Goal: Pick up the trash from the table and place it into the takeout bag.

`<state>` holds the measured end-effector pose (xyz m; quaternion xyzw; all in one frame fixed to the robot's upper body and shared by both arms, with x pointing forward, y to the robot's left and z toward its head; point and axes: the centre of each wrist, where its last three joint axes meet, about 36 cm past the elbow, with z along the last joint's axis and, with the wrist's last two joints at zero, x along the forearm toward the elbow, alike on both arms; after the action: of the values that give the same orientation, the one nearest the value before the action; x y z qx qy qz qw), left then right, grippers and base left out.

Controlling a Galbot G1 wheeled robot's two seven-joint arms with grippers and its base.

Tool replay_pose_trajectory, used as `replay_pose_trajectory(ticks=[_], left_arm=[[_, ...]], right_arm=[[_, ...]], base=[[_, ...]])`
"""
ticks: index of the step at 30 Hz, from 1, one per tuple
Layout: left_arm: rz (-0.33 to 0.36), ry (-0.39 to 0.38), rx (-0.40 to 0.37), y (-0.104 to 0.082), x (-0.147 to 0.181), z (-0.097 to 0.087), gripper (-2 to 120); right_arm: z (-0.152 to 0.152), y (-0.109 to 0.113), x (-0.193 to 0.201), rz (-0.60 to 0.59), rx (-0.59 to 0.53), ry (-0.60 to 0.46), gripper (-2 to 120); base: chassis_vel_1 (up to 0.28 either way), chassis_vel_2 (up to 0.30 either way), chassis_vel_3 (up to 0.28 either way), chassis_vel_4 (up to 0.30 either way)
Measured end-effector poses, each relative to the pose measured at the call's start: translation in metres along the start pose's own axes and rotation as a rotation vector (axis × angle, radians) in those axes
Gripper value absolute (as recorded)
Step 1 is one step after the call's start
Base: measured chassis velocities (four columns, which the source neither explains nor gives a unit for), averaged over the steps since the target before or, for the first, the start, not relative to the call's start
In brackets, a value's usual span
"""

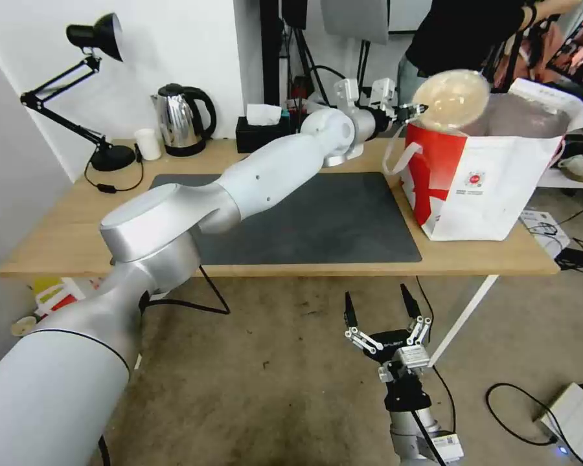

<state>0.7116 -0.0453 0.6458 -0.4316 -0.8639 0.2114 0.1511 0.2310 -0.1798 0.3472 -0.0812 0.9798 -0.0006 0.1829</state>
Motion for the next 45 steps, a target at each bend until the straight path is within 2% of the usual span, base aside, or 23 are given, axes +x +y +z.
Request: replay_pose_trajectory(ticks=[2, 4, 7, 9, 13, 24, 32, 45], left_arm=[[-0.002, 0.001, -0.005, -0.001, 0.000, -0.001, 59], [-0.003, 0.002, -0.007, -0.001, 0.000, -0.001, 63], [-0.008, 0.004, -0.018, -0.002, 0.000, -0.003, 77], [-0.009, 0.004, -0.022, -0.003, -0.001, -0.003, 81], [-0.019, 0.006, -0.036, -0.005, -0.001, -0.005, 98], [-0.031, 0.018, -0.070, -0.010, -0.002, -0.003, 100], [0.015, 0.066, -0.131, -0.023, -0.005, -0.005, 100], [0.057, 0.072, -0.159, -0.036, -0.006, -0.007, 100]], right_arm=[[0.000, 0.000, 0.000, 0.000, 0.000, 0.000, 100], [0.000, 0.000, 0.000, 0.000, 0.000, 0.000, 100], [0.000, 0.000, 0.000, 0.000, 0.000, 0.000, 100], [0.000, 0.000, 0.000, 0.000, 0.000, 0.000, 100], [0.000, 0.000, 0.000, 0.000, 0.000, 0.000, 100], [0.000, 0.000, 0.000, 0.000, 0.000, 0.000, 100], [0.000, 0.000, 0.000, 0.000, 0.000, 0.000, 100], [0.000, 0.000, 0.000, 0.000, 0.000, 0.000, 100]], base=[[0.000, 0.000, 0.000, 0.000], [0.000, 0.000, 0.000, 0.000], [0.000, 0.000, 0.000, 0.000], [0.000, 0.000, 0.000, 0.000], [0.000, 0.000, 0.000, 0.000], [0.000, 0.000, 0.000, 0.000], [0.000, 0.000, 0.000, 0.000], [0.000, 0.000, 0.000, 0.000]])
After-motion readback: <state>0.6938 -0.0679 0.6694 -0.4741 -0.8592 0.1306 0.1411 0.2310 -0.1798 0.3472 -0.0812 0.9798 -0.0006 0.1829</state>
